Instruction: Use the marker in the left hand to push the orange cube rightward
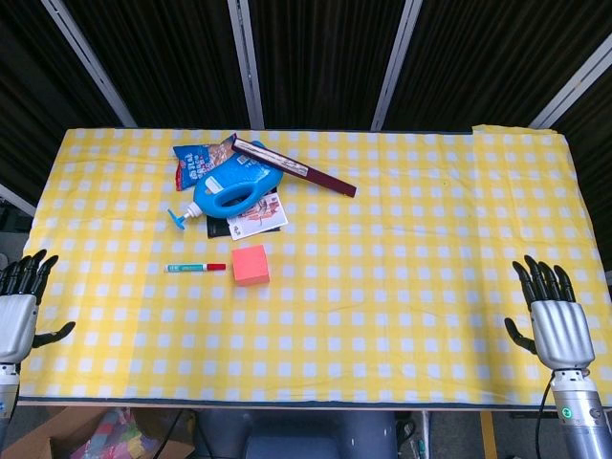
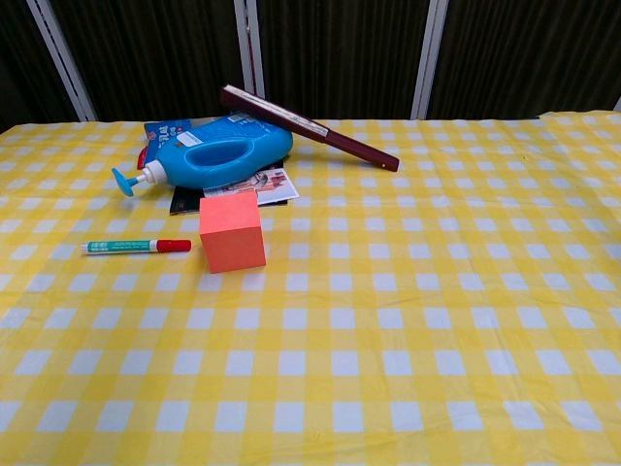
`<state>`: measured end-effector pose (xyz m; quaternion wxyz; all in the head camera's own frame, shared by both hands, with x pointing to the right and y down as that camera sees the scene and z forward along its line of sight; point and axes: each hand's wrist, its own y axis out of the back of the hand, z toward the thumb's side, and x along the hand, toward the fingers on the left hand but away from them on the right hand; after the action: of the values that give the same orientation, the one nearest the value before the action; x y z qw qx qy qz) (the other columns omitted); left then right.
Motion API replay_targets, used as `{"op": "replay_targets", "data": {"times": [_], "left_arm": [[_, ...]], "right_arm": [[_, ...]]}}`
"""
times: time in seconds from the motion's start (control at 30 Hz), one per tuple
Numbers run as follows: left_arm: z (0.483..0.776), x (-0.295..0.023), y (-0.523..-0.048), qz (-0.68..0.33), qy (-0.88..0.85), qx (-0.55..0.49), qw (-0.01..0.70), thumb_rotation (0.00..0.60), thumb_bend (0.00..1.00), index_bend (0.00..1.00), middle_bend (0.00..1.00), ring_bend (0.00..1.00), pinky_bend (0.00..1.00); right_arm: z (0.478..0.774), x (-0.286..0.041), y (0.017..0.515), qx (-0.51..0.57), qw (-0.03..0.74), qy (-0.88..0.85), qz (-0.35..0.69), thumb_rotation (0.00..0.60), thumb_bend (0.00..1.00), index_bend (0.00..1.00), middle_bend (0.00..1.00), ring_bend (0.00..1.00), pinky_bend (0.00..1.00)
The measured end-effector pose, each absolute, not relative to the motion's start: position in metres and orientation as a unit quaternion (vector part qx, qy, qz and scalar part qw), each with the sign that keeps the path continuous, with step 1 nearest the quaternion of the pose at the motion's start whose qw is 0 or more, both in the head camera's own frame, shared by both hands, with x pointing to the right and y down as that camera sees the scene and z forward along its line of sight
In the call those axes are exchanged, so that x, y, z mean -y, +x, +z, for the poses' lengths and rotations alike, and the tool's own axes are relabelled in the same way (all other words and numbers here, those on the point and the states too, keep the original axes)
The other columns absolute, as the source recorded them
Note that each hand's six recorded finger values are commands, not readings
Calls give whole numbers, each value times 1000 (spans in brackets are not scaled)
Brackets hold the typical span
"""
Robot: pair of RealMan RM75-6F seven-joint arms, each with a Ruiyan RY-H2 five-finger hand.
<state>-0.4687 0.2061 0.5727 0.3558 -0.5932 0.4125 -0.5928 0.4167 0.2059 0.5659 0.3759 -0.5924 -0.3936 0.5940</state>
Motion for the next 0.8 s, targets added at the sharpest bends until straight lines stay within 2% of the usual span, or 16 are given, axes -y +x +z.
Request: {"op": "replay_targets", "data": {"times": [0.53,0.63,0.8], "left_arm": [[575,-206,-468,-596,-595,-408,353,600,98,2,0,0,27],[576,-201,-467,-594,-596,-409,353,600,98,49,0,0,30],[581,-189,-461,-593,-599,-407,352,600,129,223,12,0,86]], "right_arm": [[566,-206,417,394,376,-591,595,600,379,0,0,0,0],[566,-206,417,394,377,-591,594,600,378,0,0,0,0],[565,-206,417,396,377,-591,593,600,379,0,0,0,0]]}}
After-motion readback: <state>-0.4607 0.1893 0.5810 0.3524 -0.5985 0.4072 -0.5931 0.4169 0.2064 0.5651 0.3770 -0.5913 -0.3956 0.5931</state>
